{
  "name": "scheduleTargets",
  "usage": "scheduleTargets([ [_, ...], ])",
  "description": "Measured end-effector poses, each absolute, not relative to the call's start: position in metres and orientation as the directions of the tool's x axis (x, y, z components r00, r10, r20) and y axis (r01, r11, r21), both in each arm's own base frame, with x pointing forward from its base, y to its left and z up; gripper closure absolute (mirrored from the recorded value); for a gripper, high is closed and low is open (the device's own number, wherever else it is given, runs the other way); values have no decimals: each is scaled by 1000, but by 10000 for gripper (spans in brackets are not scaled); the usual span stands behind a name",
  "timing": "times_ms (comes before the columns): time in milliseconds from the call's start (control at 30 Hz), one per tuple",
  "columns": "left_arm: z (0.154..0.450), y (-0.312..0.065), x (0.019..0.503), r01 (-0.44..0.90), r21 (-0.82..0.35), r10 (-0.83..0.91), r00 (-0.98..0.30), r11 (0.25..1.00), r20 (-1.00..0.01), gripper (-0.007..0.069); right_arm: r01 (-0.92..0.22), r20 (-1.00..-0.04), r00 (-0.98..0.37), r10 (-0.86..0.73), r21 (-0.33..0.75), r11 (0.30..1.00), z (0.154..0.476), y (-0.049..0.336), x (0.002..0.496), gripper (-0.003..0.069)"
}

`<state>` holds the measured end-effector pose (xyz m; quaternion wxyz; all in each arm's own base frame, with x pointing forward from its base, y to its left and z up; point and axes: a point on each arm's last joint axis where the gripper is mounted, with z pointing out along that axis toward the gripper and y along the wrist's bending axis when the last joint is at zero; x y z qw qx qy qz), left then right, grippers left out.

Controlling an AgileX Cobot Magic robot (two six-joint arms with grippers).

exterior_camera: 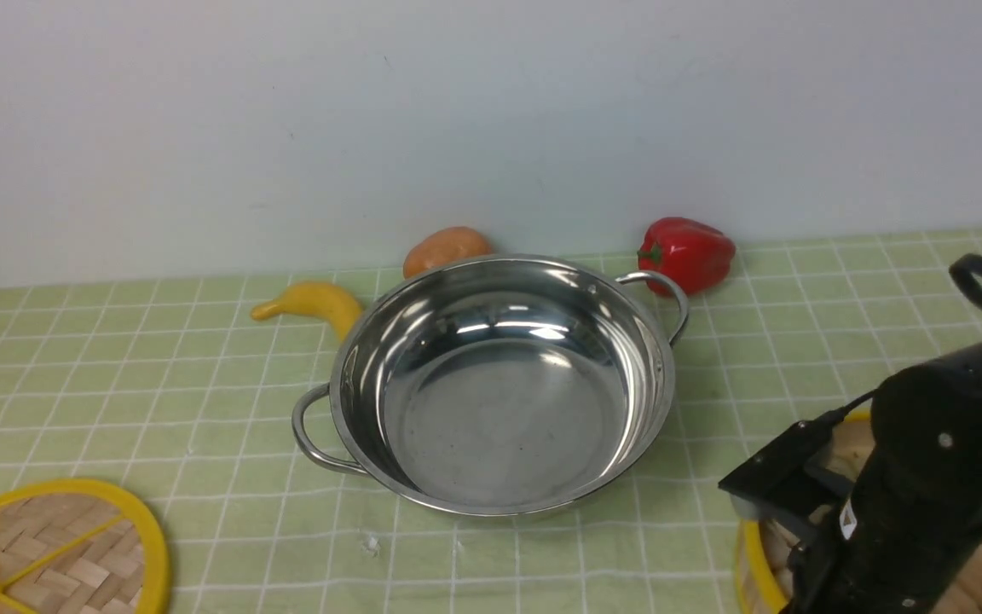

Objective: Place the steamer in the pot on the green tablecloth, and put the lid on the steamer.
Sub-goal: 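Reach for and grasp the rim of the bamboo steamer holding the buns with the right gripper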

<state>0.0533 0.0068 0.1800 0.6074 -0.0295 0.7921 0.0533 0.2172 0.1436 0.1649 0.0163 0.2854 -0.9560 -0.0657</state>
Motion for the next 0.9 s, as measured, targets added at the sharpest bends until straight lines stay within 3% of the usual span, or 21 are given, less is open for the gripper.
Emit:
scheduleTargets([
  [67,180,7,53,-111,49,18,-260,993,-965,382,-535,-8,-843,-538,125,836,166,143,218,603],
  [267,180,7,53,-111,49,18,-260,993,-965,382,-523,-52,-852,-521,93,847,188,137,214,601],
  [367,180,7,53,-111,49,18,-260,993,-965,382,-541,-54,-841,-538,67,838,216,131,208,601],
  [567,180,7,53,-111,49,18,-260,993,-965,382,-634,-227,-751,-620,-15,773,272,136,220,601],
  [600,180,7,53,-111,49,18,-260,993,-965,382,-683,-290,-689,-664,-46,729,287,146,226,601],
  [700,180,7,53,-111,49,18,-260,993,-965,382,-785,-363,-538,-761,-112,609,306,171,237,601],
  [733,180,7,53,-111,49,18,-260,993,-965,382,-815,-370,-487,-791,-132,564,309,181,241,601],
  [767,180,7,53,-111,49,18,-260,993,-965,382,-815,-371,-487,-791,-135,564,309,181,241,601],
  [800,180,7,53,-111,49,18,-260,993,-965,382,-856,-373,-407,-834,-164,491,311,198,248,601],
  [900,180,7,53,-111,49,18,-260,993,-965,382,-909,-356,-283,-890,-198,368,305,230,260,601],
])
